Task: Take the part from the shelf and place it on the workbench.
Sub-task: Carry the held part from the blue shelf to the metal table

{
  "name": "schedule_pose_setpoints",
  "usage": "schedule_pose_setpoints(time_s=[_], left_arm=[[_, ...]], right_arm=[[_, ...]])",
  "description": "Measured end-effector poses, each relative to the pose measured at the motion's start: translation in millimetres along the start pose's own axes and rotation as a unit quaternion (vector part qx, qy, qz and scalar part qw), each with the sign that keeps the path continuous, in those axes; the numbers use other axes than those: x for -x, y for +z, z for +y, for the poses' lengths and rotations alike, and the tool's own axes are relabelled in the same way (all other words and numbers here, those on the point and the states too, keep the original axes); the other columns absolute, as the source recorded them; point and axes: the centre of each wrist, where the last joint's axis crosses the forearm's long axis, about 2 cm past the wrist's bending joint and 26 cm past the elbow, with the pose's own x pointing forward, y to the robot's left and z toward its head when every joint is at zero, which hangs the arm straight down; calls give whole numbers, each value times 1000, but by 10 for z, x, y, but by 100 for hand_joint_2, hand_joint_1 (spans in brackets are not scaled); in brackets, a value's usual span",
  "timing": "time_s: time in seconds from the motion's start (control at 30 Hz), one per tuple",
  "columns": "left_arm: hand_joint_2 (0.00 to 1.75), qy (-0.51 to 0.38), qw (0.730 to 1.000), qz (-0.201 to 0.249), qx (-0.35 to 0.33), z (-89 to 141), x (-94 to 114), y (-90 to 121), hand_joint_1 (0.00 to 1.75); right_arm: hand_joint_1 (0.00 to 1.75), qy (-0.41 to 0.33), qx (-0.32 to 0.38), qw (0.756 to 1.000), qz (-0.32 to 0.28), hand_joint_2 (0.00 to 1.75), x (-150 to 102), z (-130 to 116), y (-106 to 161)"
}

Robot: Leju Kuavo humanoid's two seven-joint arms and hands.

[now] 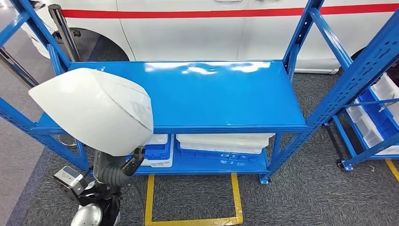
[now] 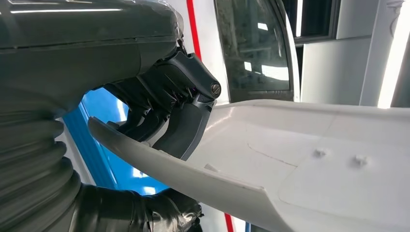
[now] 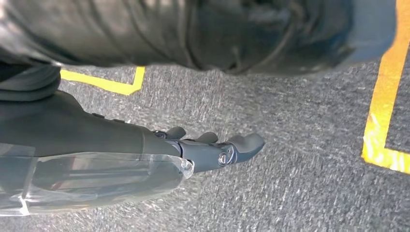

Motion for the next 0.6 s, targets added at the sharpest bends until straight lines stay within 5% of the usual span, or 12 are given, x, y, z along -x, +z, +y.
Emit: schedule_pose_setpoints(time_s=[0.6], left_arm=[[175, 4, 1000, 5, -8, -9, 3, 4, 175]], right_arm=[[0, 2, 10, 1000, 5, 0, 33, -6, 0]])
